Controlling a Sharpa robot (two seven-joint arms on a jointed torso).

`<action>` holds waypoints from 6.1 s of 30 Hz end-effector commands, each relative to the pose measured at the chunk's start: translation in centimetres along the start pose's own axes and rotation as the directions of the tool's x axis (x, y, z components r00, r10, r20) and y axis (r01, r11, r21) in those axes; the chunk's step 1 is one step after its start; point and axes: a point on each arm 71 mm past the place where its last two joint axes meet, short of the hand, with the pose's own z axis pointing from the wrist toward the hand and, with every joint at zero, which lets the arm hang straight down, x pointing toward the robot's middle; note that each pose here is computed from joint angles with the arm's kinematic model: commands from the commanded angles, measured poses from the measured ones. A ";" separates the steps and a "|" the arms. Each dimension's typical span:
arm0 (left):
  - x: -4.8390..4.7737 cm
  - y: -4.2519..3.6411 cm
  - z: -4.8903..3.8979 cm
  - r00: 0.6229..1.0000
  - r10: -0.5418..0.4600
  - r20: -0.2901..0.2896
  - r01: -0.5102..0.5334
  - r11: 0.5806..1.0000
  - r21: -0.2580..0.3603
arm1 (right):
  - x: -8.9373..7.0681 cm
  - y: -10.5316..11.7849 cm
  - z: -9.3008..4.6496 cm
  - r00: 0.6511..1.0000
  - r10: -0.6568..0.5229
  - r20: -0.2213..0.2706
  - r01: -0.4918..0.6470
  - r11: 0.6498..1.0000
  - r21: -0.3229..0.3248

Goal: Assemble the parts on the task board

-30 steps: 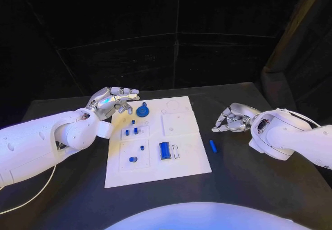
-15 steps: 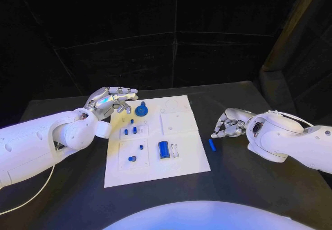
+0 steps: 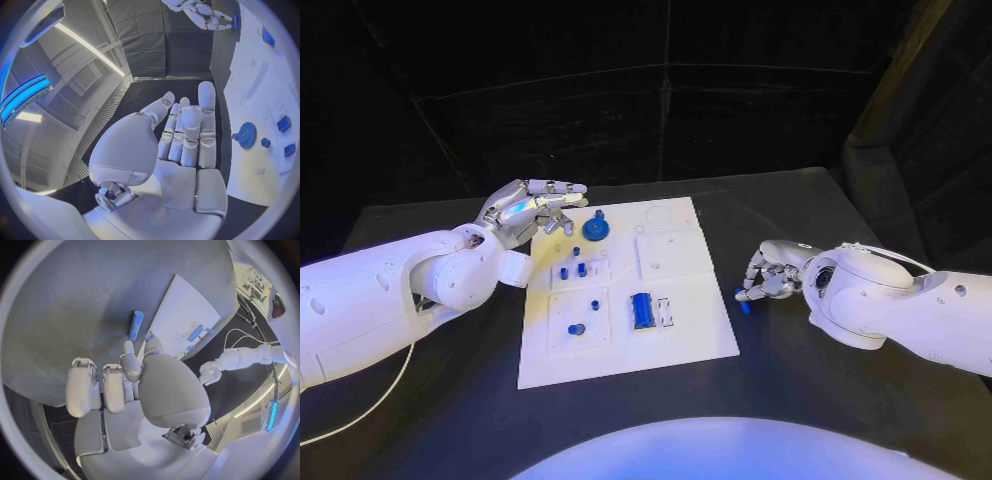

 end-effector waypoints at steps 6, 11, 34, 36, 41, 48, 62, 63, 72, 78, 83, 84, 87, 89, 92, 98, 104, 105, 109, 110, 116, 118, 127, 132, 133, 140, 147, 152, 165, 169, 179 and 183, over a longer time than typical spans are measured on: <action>0.02 -0.11 -0.04 1.000 -0.007 -0.009 0.007 1.000 0.005 | 1.1 0.1 0.3 0.998 -0.043 -0.038 0.044 0.999 0.018; 0.00 -0.09 -0.07 1.000 -0.007 -0.009 0.007 1.000 0.005 | 1.4 0.2 0.5 0.998 -0.051 -0.039 0.052 0.998 0.020; -0.01 0.07 -0.15 1.000 -0.011 -0.013 0.011 1.000 -0.001 | 3.0 1.2 1.1 0.985 -0.157 -0.077 0.158 0.987 0.005; -0.01 0.08 -0.16 1.000 -0.011 -0.014 0.011 1.000 -0.002 | 3.1 1.2 1.2 0.979 -0.185 -0.081 0.186 0.983 0.002; 0.01 0.10 -0.17 1.000 -0.012 -0.016 0.012 1.000 -0.004 | 3.2 1.4 1.3 0.968 -0.238 -0.075 0.238 0.971 -0.003; 0.02 0.12 -0.22 1.000 -0.014 -0.019 0.013 1.000 -0.007 | 3.1 1.4 1.3 0.960 -0.275 -0.060 0.275 0.961 -0.001; 0.01 0.17 -0.26 1.000 -0.015 -0.022 0.015 1.000 -0.012 | 2.6 1.4 0.3 0.992 -0.127 -0.012 0.127 0.992 0.004; 0.02 0.18 -0.26 1.000 -0.015 -0.023 0.015 1.000 -0.012 | 2.6 1.4 0.2 0.995 -0.100 -0.014 0.100 0.995 0.005; 0.05 0.21 -0.24 1.000 -0.016 -0.023 0.015 1.000 -0.013 | 1.8 0.9 -1.5 0.996 0.082 0.046 -0.082 0.997 -0.002; 0.08 0.22 -0.24 1.000 -0.016 -0.024 0.016 1.000 -0.013 | 1.5 1.5 -2.3 0.986 0.153 0.071 -0.151 0.988 -0.036; 0.11 0.22 -0.24 1.000 -0.017 -0.025 0.016 1.000 -0.013 | 1.7 2.7 -2.5 0.979 0.194 0.063 -0.190 0.979 -0.067; 0.12 0.22 -0.24 1.000 -0.017 -0.025 0.016 1.000 -0.013 | 1.7 2.8 -2.5 0.978 0.197 0.062 -0.193 0.979 -0.071; 0.11 0.22 -0.25 1.000 -0.017 -0.026 0.016 1.000 -0.013 | 1.9 3.7 -2.5 0.975 0.215 0.052 -0.210 0.973 -0.091; 0.12 0.22 -0.25 1.000 -0.017 -0.026 0.017 1.000 -0.013 | 2.1 4.4 -2.4 0.973 0.226 0.038 -0.221 0.970 -0.101; 0.20 0.22 -0.22 0.999 -0.018 -0.028 0.017 1.000 -0.013 | 2.5 5.5 -1.9 0.970 0.241 0.015 -0.238 0.965 -0.111; 0.32 0.23 -0.19 0.999 -0.018 -0.031 0.018 1.000 -0.013 | 3.1 7.1 -1.1 0.966 0.259 -0.012 -0.258 0.959 -0.120; 0.36 0.23 -0.18 0.999 -0.019 -0.031 0.018 1.000 -0.013 | 3.8 8.4 -0.5 0.965 0.254 -0.060 -0.259 0.958 -0.121; 0.36 0.23 -0.18 0.999 -0.019 -0.031 0.018 1.000 -0.013 | 3.9 8.6 -0.4 0.965 0.250 -0.074 -0.258 0.959 -0.120; 0.38 0.22 -0.18 0.999 -0.019 -0.031 0.018 1.000 -0.013 | 4.3 9.2 0.0 0.964 0.248 -0.101 -0.259 0.959 -0.117; 0.38 0.22 -0.18 0.999 -0.019 -0.031 0.018 1.000 -0.013 | 4.4 9.4 0.1 0.963 0.248 -0.106 -0.260 0.959 -0.115; 0.38 0.22 -0.16 0.999 -0.018 -0.031 0.018 1.000 -0.013 | 4.6 9.9 0.6 0.958 0.262 -0.115 -0.274 0.956 -0.106; 0.37 0.22 -0.15 0.999 -0.018 -0.031 0.018 1.000 -0.013 | 4.7 10.0 0.8 0.957 0.265 -0.118 -0.277 0.955 -0.102; 0.35 0.22 -0.12 0.999 -0.018 -0.030 0.017 1.000 -0.014 | 4.7 10.5 1.1 0.961 0.257 -0.098 -0.267 0.957 -0.109; 0.41 0.23 -0.09 0.999 -0.019 -0.033 0.018 1.000 -0.014 | 4.7 10.7 1.1 0.964 0.250 -0.087 -0.258 0.960 -0.109; 0.42 0.23 -0.09 0.999 -0.019 -0.034 0.019 1.000 -0.014 | 4.7 10.7 1.2 0.965 0.248 -0.086 -0.256 0.960 -0.108; 0.44 0.23 -0.11 0.999 -0.020 -0.037 0.020 1.000 -0.015 | 4.7 10.9 1.2 0.968 0.236 -0.086 -0.245 0.964 -0.108; 0.45 0.23 -0.11 0.999 -0.021 -0.038 0.020 1.000 -0.015 | 4.7 10.9 1.1 0.969 0.232 -0.088 -0.241 0.965 -0.108; 0.48 0.23 -0.10 0.999 -0.021 -0.039 0.021 1.000 -0.015 | 4.6 10.8 1.2 0.971 0.226 -0.077 -0.233 0.967 -0.107; 0.48 0.26 -0.06 0.999 -0.022 -0.041 0.021 1.000 -0.019 | 4.4 10.7 1.1 0.973 0.224 -0.056 -0.229 0.966 -0.122; 0.44 0.27 -0.04 0.999 -0.021 -0.040 0.021 1.000 -0.019 | 4.2 10.5 0.9 0.971 0.237 -0.043 -0.241 0.960 -0.140; 0.35 0.29 -0.01 0.999 -0.020 -0.038 0.020 1.000 -0.020 | 4.3 10.2 0.0 0.961 0.254 -0.110 -0.271 0.944 -0.188; 0.36 0.30 0.01 0.999 -0.021 -0.039 0.020 1.000 -0.020 | 4.3 10.0 -0.2 0.960 0.253 -0.119 -0.272 0.944 -0.187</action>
